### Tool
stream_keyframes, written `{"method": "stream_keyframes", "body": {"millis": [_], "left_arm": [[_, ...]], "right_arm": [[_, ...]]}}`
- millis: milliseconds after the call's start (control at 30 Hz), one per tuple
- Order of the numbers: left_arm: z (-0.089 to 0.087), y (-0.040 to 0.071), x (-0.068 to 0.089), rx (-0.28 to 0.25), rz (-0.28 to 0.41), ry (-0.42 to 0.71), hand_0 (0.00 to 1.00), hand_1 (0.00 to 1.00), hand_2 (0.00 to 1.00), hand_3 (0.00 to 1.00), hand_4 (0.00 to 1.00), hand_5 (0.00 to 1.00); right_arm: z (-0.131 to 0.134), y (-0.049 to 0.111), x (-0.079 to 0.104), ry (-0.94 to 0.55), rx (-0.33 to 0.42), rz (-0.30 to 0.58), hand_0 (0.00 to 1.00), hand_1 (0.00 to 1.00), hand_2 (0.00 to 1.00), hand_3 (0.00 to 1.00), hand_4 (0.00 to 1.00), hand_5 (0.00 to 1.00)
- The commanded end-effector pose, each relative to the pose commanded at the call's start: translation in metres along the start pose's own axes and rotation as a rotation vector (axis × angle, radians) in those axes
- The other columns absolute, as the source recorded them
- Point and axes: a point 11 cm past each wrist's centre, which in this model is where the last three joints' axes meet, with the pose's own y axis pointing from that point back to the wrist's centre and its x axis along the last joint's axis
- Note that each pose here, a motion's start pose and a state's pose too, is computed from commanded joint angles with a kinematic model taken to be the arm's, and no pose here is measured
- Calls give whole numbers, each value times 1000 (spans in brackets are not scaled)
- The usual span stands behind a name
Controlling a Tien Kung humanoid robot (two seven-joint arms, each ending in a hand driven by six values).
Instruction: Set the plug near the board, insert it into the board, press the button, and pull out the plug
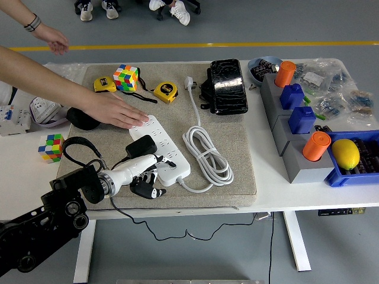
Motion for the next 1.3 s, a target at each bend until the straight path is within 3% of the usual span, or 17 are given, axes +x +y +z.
{"method": "stream_keyframes", "body": {"millis": [200, 333, 533, 567, 733, 767, 933, 967, 1133, 1167, 1300], "left_arm": [[0, 1, -4, 1, -16, 0, 60, 98, 170, 824, 752, 2], [8, 4, 3, -42, 8, 22, 60, 98, 170, 824, 752, 2], [25, 12, 18, -139, 59, 90, 59, 99, 170, 819, 747, 2], [27, 13, 20, -153, 68, 103, 62, 95, 173, 721, 649, 2], [30, 17, 34, -248, 168, 163, 62, 95, 173, 721, 649, 2], [31, 18, 36, -268, 187, 171, 130, 119, 242, 633, 679, 61], [34, 22, 43, -373, 273, 242, 130, 119, 242, 633, 679, 61], [33, 22, 44, -389, 287, 265, 233, 282, 384, 554, 799, 177], [29, 22, 45, -416, 323, 332, 233, 282, 384, 554, 799, 177], [28, 22, 45, -415, 326, 333, 297, 365, 445, 485, 823, 203], [28, 23, 47, -417, 336, 336, 297, 365, 445, 485, 823, 203]], "right_arm": [[1, 0, 0, -1, -2, 1, 486, 546, 541, 509, 837, 366], [1, 0, 0, -2, 0, 1, 486, 546, 541, 509, 837, 366], [0, 0, 0, 0, 1, 1, 486, 546, 540, 508, 837, 366], [0, 0, 0, 0, 0, 0, 486, 547, 540, 508, 836, 366], [1, 0, -1, -1, -1, -2, 486, 547, 540, 508, 836, 366], [1, 0, -1, -2, -1, -2, 486, 546, 540, 508, 836, 366], [1, 0, -1, 1, -3, -1, 486, 546, 540, 508, 836, 366], [0, 0, -2, 1, -3, -2, 485, 546, 540, 508, 836, 366], [0, 0, -3, 3, -2, -4, 485, 546, 540, 508, 836, 366], [0, 0, -3, 3, -2, -4, 485, 547, 540, 508, 837, 366], [0, 0, -1, 6, -2, -2, 485, 547, 540, 508, 837, 366]]}}
